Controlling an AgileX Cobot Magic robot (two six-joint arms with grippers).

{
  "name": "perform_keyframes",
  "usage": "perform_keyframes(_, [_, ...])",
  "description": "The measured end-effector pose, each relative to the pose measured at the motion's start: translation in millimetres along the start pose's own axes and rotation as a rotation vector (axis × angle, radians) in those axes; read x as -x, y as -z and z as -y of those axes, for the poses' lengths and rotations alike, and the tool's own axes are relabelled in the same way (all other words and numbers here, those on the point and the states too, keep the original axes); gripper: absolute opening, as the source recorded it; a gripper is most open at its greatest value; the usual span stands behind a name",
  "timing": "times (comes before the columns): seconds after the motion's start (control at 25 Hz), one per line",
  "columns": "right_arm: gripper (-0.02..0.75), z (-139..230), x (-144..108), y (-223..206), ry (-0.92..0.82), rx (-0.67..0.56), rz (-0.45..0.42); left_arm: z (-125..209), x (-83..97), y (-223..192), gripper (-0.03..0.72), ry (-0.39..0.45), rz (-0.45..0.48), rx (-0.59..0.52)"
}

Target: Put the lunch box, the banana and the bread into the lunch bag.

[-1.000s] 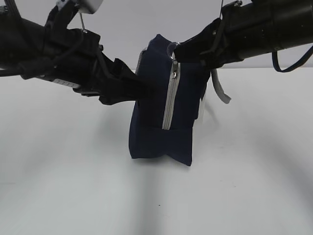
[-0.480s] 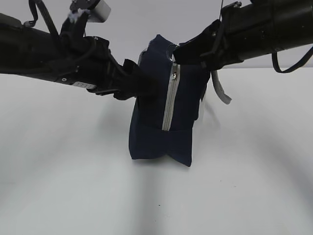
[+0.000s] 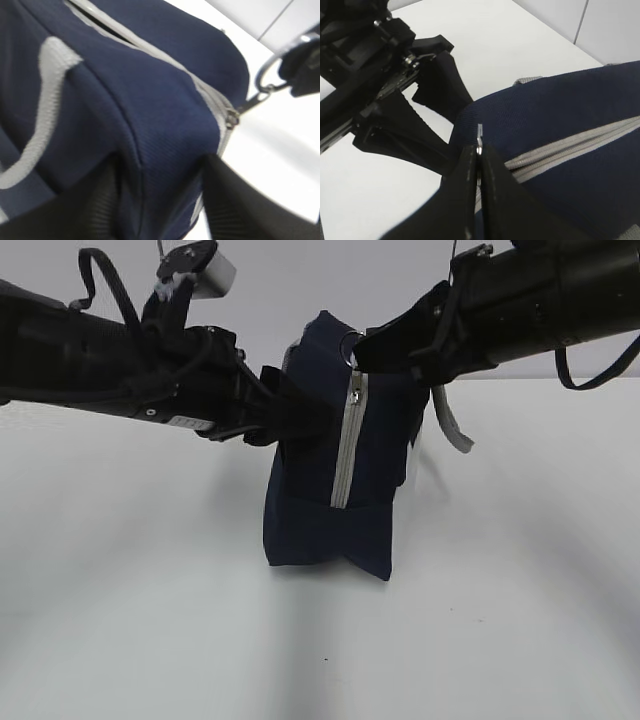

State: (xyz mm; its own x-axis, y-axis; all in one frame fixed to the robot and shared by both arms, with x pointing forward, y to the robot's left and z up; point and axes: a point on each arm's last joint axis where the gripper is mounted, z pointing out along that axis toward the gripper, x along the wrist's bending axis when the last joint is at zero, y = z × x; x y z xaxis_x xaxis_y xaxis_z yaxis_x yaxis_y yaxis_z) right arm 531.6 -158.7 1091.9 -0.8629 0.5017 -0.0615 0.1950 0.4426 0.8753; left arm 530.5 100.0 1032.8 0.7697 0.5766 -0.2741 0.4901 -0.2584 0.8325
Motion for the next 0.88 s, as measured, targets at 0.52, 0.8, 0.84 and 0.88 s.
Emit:
perform_keyframes(0.52, [-0.016,-17.3,6.1,5.9,0.05,0.034,0.04,2.4,7.6,-0.1,0.003,-0.007,0.091,-0.022])
perform_keyframes(0.8, [-0.016,-30.5,13.0,11.2,0.09,0.044,0.094,2.5,9.2,0.1,0.003,-0.018,0.108,-0.03])
perform_keyframes(0.84, [-0.016,-30.2,13.9,10.7,0.088,0.044,0.101,2.9,9.6,0.2,0.003,-0.023,0.113,-0.034])
perform_keyframes(0.88, [-0.016,-30.4,14.4,10.9,0.091,0.042,0.106,3.3,10.0,0.3,0.003,-0.029,0.117,-0.039])
